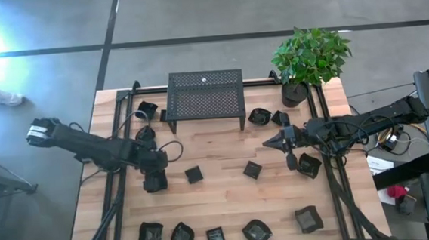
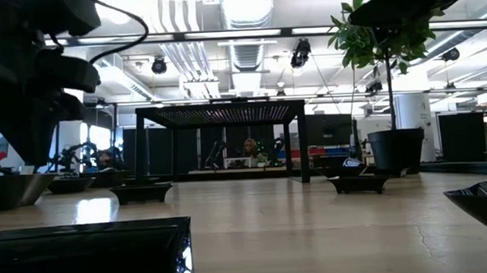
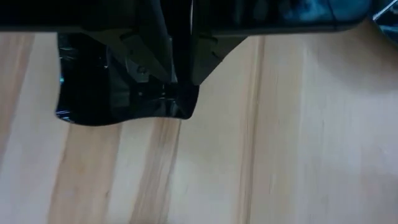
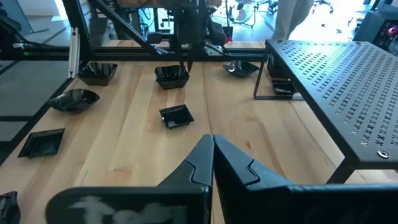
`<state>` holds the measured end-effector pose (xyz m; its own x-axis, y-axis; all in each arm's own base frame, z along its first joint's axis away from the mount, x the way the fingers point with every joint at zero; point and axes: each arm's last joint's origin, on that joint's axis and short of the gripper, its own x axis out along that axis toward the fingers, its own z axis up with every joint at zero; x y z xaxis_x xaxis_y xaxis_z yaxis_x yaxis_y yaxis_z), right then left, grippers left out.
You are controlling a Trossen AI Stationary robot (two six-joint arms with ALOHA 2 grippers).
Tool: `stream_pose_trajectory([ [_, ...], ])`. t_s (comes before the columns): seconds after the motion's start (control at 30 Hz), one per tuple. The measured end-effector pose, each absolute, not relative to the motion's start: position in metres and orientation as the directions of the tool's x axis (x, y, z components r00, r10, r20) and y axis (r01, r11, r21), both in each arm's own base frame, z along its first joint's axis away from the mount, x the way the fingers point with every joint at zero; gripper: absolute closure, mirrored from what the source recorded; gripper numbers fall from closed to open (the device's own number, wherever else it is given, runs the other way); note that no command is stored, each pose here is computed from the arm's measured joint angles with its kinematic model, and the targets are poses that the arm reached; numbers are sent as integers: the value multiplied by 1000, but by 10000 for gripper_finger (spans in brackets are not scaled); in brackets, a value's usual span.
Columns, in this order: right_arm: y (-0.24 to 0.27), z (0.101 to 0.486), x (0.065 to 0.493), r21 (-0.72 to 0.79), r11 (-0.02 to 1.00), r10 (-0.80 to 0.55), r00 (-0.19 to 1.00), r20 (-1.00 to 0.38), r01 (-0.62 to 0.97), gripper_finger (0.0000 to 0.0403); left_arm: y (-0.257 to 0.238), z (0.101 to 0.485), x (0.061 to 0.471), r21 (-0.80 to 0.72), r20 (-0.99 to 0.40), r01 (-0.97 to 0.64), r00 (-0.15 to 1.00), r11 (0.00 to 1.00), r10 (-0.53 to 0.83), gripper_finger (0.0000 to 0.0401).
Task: Pick & Place Mini shaped plates
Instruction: Stack the black distorted square plate on top of the other black distorted square plate
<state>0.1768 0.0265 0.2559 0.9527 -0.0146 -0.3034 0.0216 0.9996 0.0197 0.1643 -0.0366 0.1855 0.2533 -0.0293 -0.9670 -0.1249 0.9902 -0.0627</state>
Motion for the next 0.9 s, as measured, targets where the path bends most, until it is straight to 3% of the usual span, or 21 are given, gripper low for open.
stream_pose_trajectory([
  [0.37,26,256,177,14,1000,-15,953,-303,20,394,-38,173,170,-37,-984,-140,177,989,-12,349],
  [0.9,26,256,177,15,1000,-15,953,-303,20,394,-38,185,171,-43,-981,-142,193,989,-15,349],
])
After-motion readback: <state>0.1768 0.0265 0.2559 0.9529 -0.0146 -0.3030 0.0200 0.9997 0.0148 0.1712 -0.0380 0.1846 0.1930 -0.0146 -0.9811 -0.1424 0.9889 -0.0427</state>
